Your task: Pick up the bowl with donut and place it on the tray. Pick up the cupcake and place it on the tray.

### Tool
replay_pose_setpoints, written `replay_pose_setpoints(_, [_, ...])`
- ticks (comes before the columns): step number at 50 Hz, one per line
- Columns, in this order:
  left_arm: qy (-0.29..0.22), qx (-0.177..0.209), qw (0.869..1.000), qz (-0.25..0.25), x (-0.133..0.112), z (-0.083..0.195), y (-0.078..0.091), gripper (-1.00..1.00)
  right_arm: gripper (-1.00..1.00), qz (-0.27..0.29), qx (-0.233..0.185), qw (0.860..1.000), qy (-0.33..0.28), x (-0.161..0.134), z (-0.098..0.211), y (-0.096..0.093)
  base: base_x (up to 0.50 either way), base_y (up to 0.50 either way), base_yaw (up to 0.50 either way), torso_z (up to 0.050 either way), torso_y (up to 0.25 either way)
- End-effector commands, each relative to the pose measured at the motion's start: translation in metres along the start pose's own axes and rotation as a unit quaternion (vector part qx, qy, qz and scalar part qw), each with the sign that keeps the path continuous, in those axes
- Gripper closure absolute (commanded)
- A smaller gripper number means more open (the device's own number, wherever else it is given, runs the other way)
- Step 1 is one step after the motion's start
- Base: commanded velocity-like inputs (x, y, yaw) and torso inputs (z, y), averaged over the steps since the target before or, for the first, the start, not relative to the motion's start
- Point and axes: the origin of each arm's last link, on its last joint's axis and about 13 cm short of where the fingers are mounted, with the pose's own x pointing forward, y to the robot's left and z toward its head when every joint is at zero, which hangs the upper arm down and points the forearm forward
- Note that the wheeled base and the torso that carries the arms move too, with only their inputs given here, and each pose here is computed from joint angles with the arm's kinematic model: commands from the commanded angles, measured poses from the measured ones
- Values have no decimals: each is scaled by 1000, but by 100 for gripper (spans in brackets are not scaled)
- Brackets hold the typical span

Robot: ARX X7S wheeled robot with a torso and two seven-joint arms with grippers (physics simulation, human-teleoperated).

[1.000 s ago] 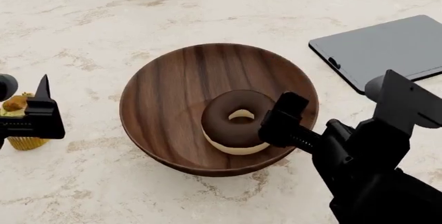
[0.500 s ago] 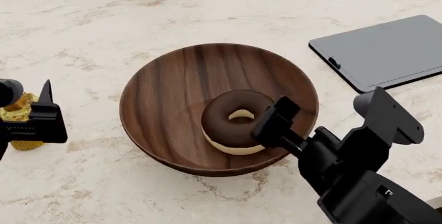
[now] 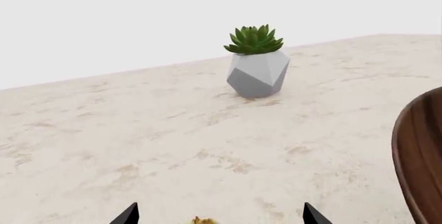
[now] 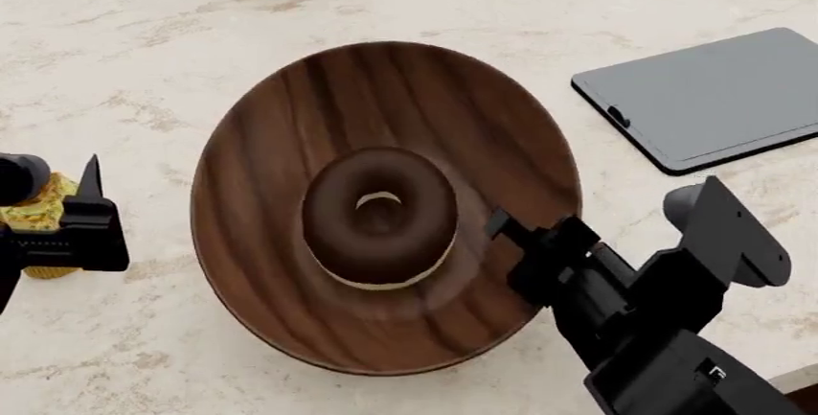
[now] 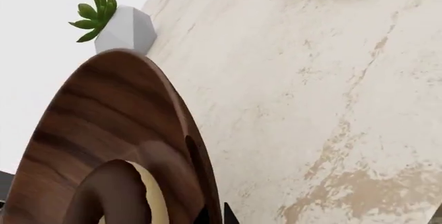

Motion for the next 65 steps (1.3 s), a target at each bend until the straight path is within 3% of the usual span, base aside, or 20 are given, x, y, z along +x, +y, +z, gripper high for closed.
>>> replay_pose_setpoints(1, [3,-1,1000,-1,1,-4,0,-100,100,-23,14,999,-44,-19,5,9,0,0,0,0,0])
replay_pose_setpoints(9, [4,-3,1000,-3,1,-7,-1,-100,100,-42,18,996,-82,-32,23,23,0,0,0,0,0])
replay_pose_setpoints(13, [0,3,1000,-8,-5,-7,-3,-100,100,-54,35,993,-99,-28,45,37,0,0,0,0,0])
replay_pose_setpoints(22, [-7,7,1000,-12,-13,-10,-4,-100,100,-56,87,988,-114,-22,59,45,0,0,0,0,1])
replay_pose_setpoints(29, [-10,9,1000,-13,-17,-11,-6,-100,100,-61,85,988,-112,-17,56,46,0,0,0,0,0])
replay_pose_setpoints(30, [-5,23,1000,3,-14,-14,-5,-100,100,-61,79,989,-109,-17,54,47,0,0,0,0,0])
replay_pose_setpoints(44, [17,23,999,42,0,-29,0,-100,100,-58,67,990,-107,-14,52,50,0,0,0,0,1])
replay_pose_setpoints(65, [52,4,998,39,8,-40,0,-100,100,-57,63,991,-107,-11,47,53,0,0,0,0,0])
